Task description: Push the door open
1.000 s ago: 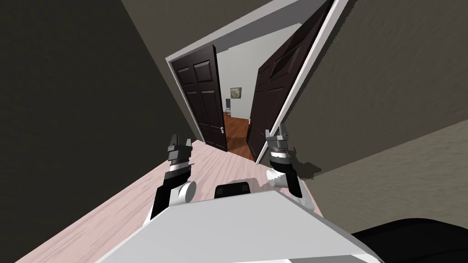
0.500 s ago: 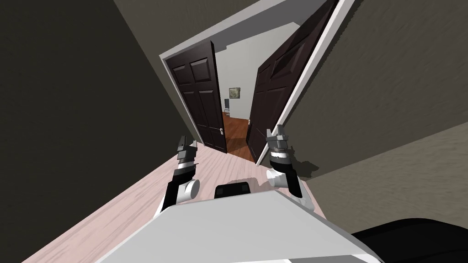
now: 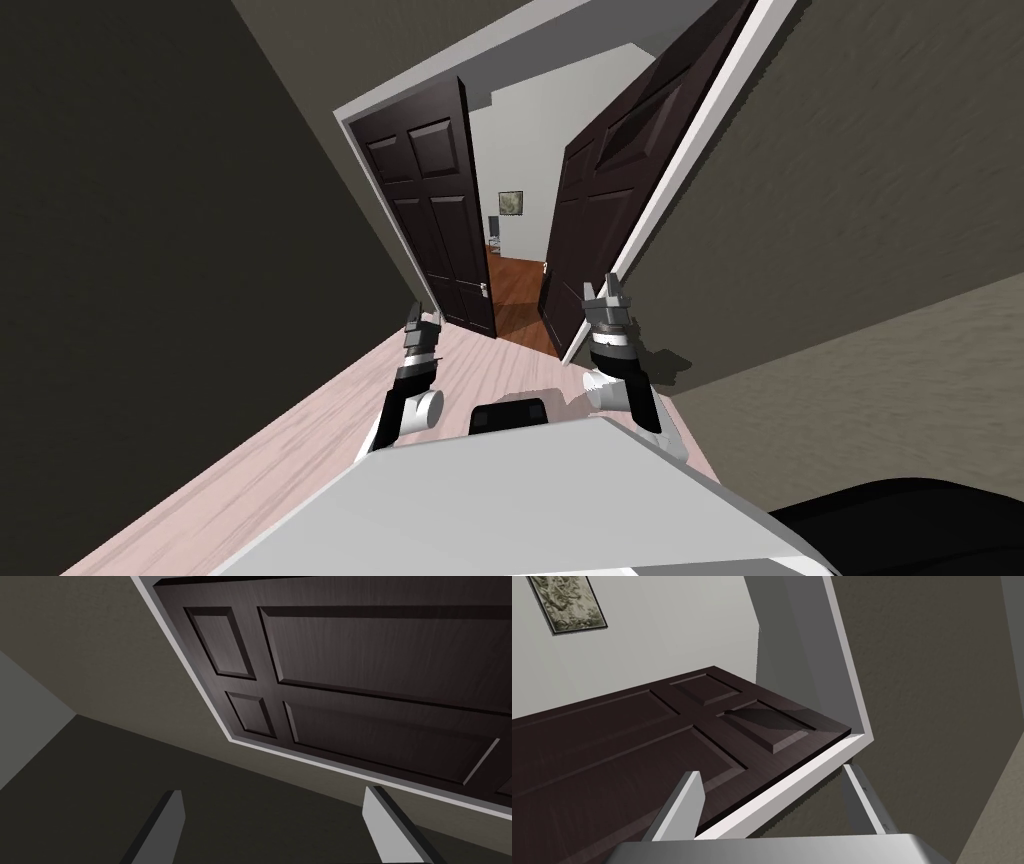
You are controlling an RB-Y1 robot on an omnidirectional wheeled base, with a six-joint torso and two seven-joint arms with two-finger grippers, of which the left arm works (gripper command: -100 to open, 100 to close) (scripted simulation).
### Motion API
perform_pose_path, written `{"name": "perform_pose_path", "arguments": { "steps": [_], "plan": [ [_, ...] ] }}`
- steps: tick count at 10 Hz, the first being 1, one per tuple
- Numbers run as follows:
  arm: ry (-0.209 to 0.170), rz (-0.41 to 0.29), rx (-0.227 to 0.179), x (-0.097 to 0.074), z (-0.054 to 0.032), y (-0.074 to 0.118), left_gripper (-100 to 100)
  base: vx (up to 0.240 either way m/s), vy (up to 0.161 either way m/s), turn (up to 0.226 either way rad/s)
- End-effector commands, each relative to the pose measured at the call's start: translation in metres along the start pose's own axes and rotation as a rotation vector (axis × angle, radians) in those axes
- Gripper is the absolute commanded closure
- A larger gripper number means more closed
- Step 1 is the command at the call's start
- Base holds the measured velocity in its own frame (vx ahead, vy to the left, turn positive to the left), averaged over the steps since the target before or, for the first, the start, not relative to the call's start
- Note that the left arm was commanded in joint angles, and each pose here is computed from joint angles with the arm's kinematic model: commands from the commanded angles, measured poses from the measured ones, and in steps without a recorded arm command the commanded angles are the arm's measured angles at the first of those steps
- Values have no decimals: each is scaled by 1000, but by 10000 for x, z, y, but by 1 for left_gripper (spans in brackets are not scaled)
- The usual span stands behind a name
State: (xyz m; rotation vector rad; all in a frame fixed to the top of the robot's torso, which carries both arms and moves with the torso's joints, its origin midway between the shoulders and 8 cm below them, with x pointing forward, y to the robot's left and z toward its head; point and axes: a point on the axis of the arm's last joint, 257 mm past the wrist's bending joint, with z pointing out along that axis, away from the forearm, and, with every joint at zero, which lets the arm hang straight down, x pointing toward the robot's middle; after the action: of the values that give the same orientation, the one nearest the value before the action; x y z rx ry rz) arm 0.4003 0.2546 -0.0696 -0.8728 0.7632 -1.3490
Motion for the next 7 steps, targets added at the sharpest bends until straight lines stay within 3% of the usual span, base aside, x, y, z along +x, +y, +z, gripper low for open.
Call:
{"name": "perform_pose_path", "arguments": {
  "steps": [1,7],
  "plan": [
    [13,-4,-10,46,20,130,-100,91,44,-59],
    [45,-15,-74,166,-29,608,-100,73,54,-47]
  ]
}}
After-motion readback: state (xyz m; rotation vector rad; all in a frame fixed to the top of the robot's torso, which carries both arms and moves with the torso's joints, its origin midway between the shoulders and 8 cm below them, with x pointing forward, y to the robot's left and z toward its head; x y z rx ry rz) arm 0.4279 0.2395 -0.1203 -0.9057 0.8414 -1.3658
